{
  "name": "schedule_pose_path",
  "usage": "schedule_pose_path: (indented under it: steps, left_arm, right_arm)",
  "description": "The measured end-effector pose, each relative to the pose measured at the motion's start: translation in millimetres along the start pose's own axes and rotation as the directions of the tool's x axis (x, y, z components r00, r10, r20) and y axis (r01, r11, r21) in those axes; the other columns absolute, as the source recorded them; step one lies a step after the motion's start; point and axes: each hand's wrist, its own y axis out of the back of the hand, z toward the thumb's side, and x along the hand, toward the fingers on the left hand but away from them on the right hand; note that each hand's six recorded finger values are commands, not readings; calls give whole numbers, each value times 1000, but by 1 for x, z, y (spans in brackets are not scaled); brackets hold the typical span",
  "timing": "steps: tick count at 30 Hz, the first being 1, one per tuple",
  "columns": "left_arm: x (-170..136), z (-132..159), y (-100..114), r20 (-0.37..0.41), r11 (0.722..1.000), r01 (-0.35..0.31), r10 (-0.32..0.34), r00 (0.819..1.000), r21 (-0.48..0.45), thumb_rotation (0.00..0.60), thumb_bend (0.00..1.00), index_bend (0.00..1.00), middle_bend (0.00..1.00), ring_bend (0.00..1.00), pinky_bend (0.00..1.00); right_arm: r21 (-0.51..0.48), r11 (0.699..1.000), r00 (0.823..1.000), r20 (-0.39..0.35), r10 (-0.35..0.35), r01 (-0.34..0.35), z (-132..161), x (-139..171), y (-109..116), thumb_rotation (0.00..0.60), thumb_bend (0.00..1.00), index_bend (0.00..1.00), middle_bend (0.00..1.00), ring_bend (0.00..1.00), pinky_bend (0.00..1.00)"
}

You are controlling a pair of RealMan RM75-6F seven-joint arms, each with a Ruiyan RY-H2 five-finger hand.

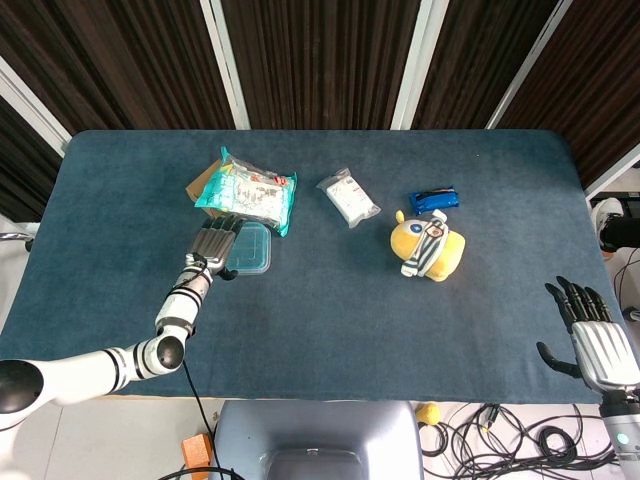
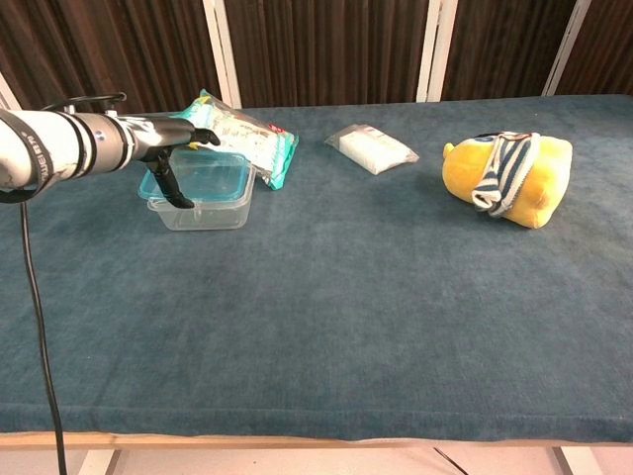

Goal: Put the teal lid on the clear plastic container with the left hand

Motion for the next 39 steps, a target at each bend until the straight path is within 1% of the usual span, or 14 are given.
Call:
schedule_pose_path:
  steps: [5,14,19,22,26,28,32,39]
  left_arm:
    - [0,-2,-3,-6,1000,18,-18,1000,-2,600,224,0,0,0,28]
    - [-6,2,-1,10,1000,30,-30,1000,1,600,225,0,0,0,33]
    - [-15,6,4,32,1000,23,-23,999,8,600,264,0,3,0,37]
    - [-20,8,9,50,1000,0,0,999,11,600,274,0,77,2,38]
    - [-27,11,12,77,999,-34,33,996,7,600,279,0,257,62,31]
    - [-30,12,12,93,998,-54,53,994,8,600,279,0,312,75,11]
    - [-35,13,4,118,998,-68,68,991,-2,600,279,0,341,79,0]
    - [-34,17,-7,138,998,-62,61,989,-1,600,279,0,313,79,0]
  right_arm:
    - [-2,1000,1000,2,-2,2,-1,0,1,600,252,0,0,0,0]
    - [-2,1000,1000,2,-4,4,-1,0,1,600,252,0,0,0,0]
    - [2,1000,1000,-2,1,-1,1,0,-1,600,252,0,0,0,0]
    - [2,1000,1000,-4,-1,1,2,1,0,600,252,0,0,0,0]
    - [1,1000,1000,-6,-2,2,2,1,-1,600,252,0,0,0,0]
    - [2,1000,1000,-9,0,0,3,1,-1,600,252,0,0,0,0]
    - [3,1000,1000,-14,-1,1,4,2,-1,600,252,0,0,0,0]
    - [4,1000,1000,-12,-1,1,3,2,-1,600,252,0,0,0,0]
